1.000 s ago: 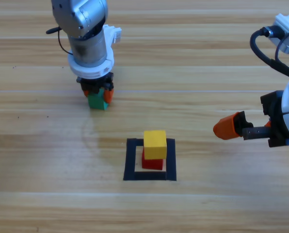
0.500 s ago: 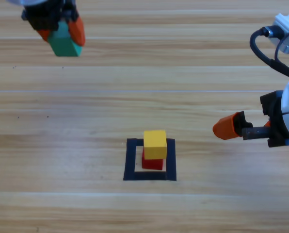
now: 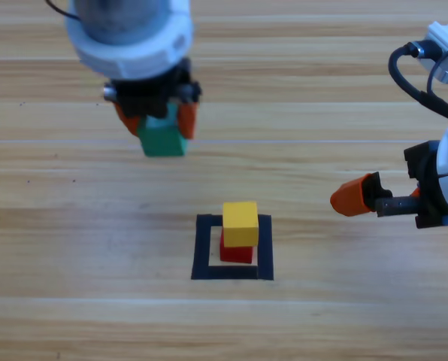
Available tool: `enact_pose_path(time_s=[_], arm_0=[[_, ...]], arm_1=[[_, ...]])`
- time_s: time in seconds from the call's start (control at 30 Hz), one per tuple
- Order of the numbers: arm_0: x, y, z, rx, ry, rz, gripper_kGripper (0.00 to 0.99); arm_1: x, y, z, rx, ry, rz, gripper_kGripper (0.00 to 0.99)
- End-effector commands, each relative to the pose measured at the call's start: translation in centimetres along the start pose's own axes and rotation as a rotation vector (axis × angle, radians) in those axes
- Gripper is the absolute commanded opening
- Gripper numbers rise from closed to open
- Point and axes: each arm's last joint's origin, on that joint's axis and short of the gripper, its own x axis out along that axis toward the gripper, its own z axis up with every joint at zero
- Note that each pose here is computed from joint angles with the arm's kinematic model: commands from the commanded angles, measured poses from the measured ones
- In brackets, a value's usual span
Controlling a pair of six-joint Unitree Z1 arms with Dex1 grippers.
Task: Stack the blocks in the rectangular block: red at the bottom, yellow in the middle, green on top
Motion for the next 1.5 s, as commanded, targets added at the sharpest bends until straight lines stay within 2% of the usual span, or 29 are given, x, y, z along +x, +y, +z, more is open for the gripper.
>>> enact_pose_path(time_s=[0.03,0.63,1.5], arm_0=[[3.6,-3.8,-1.3,0.036,0.077,0.026,0.003],[9.3,-7.3,-0.7,-0.023,0.171,0.054,0.026],[11.5,-8.5,-0.3,-0.008,0.178,0.071,0.025]], arm_1=[[2.3,-0.7,-0.3,0.020,0.030,-0.062,0.990],[2.3,-0.7,-0.3,0.020,0.032,-0.060,0.990],[2.9,-0.5,-0.4,0.018,0.039,-0.060,0.990]])
